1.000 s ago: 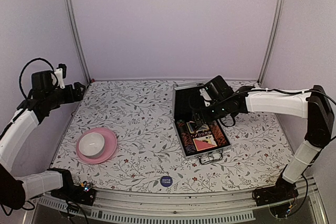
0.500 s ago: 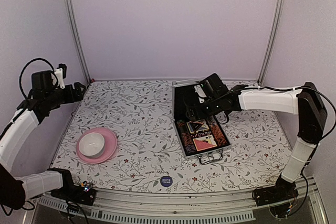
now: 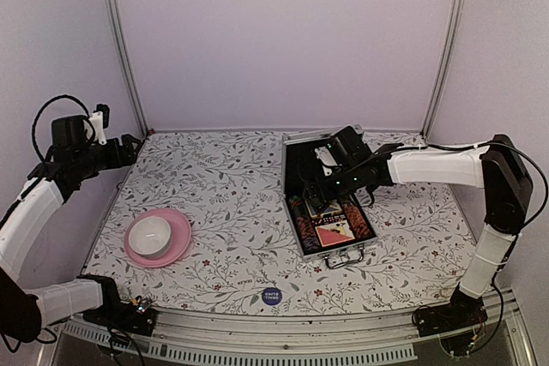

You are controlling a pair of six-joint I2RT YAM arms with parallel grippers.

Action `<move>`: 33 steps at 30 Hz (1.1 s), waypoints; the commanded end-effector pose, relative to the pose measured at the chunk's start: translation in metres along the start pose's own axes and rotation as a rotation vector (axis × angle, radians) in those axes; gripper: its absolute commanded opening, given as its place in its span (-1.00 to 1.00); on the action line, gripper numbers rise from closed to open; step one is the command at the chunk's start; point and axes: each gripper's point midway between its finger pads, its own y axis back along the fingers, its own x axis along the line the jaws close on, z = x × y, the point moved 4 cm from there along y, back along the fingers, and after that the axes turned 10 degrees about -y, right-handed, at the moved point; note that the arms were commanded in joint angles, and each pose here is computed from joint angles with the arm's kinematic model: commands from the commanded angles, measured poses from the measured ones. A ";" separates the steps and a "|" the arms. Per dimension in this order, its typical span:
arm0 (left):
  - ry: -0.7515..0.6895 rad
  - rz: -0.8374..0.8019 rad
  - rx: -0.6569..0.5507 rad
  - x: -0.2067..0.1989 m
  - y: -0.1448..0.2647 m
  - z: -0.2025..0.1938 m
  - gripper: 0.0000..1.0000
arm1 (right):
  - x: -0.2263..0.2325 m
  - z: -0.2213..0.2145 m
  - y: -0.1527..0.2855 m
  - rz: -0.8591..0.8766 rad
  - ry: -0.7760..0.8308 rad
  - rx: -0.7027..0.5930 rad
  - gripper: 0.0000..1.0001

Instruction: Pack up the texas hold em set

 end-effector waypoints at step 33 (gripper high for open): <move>0.028 -0.090 -0.055 -0.022 -0.006 0.023 0.92 | 0.049 -0.058 0.106 0.109 -0.041 0.044 0.64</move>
